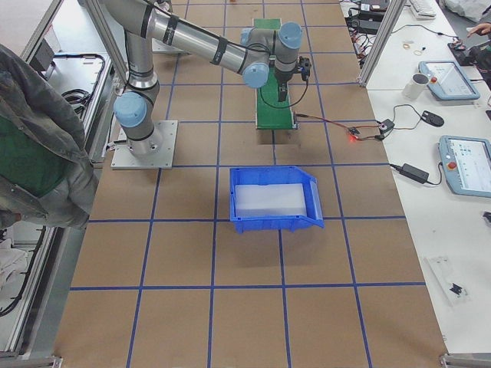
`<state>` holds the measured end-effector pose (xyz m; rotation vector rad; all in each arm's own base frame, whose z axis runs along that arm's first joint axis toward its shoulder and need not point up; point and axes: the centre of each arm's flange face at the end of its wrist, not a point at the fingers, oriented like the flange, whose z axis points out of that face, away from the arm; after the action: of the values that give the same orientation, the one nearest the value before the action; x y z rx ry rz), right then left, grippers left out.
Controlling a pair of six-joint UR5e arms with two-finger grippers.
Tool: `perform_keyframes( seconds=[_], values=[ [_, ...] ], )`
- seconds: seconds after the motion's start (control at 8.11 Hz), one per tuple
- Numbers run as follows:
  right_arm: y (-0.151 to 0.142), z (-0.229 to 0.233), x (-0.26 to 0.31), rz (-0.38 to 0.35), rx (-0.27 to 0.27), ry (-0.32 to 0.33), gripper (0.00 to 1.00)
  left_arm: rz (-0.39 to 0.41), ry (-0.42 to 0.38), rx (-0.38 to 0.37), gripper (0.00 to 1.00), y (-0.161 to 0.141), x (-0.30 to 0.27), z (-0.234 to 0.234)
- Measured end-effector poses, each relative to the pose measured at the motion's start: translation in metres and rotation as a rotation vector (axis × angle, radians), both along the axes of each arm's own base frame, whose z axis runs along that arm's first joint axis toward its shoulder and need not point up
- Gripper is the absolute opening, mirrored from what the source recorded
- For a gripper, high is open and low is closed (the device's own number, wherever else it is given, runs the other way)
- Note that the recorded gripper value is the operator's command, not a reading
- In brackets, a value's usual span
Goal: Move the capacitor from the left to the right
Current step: 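Lower the right gripper toward the capacitor riding along the belt, then close the right gripper on the capacitor at the belt's far end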
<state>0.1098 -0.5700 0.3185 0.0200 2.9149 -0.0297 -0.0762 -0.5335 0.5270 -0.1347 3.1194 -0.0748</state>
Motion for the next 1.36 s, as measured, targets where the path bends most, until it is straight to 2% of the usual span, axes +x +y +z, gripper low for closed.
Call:
perform_keyframes(
  seconds=[0.49, 1.36],
  values=[
    [0.001, -0.022, 0.008, -0.037, 0.047, -0.089, 0.99, -0.002, 0.011, 0.005, 1.00, -0.001, -0.002, -0.003],
    [0.001, -0.043, 0.004, -0.045, 0.090, -0.084, 0.99, -0.002, 0.013, 0.008, 1.00, -0.001, -0.005, -0.004]
  ],
)
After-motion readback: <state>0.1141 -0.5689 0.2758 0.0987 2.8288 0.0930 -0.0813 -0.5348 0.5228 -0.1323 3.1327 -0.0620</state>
